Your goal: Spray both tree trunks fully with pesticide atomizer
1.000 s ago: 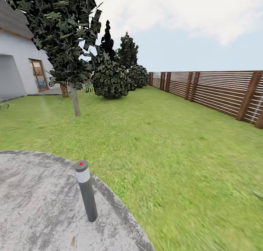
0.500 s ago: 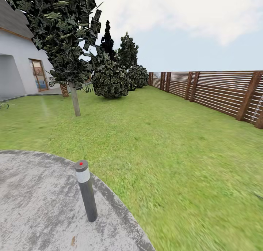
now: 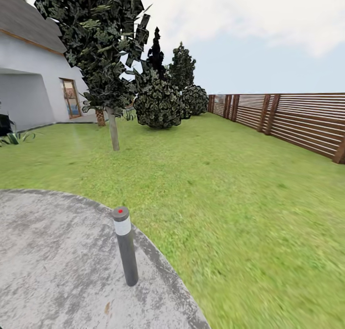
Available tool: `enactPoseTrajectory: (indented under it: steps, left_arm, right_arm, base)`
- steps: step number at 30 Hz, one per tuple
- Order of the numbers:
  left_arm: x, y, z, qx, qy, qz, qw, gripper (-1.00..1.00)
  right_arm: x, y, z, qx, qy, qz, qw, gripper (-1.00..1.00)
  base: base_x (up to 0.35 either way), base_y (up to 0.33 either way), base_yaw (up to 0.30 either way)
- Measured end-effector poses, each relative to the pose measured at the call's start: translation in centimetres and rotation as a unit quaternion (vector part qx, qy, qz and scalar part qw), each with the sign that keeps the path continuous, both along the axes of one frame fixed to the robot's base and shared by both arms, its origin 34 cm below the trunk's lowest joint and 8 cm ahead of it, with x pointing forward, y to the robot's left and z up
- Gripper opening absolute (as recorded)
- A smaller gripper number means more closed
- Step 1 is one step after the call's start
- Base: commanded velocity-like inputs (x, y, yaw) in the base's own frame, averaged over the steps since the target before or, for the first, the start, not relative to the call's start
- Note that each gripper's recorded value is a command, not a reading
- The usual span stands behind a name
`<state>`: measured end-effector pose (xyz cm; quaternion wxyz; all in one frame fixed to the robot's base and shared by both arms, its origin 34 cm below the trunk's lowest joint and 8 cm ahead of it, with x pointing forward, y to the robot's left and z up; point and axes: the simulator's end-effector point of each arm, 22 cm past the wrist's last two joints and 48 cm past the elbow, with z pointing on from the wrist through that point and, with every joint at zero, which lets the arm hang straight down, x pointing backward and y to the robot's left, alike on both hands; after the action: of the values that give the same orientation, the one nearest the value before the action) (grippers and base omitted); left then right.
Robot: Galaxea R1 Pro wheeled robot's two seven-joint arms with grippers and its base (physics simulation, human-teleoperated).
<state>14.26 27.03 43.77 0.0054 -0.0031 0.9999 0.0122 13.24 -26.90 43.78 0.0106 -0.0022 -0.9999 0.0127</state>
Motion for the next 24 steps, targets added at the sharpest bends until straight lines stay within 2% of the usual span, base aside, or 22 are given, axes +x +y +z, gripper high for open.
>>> enactPoseTrajectory:
  steps: [24]
  left_arm:
    - [0.49,0.04,0.01,0.000,-0.011,0.004,0.9999,1.00]
  right_arm:
    - [-0.03,0.12,0.00,-0.001,0.000,-0.001,1.0000,1.00]
  base:
    - [0.000,0.000,0.284]
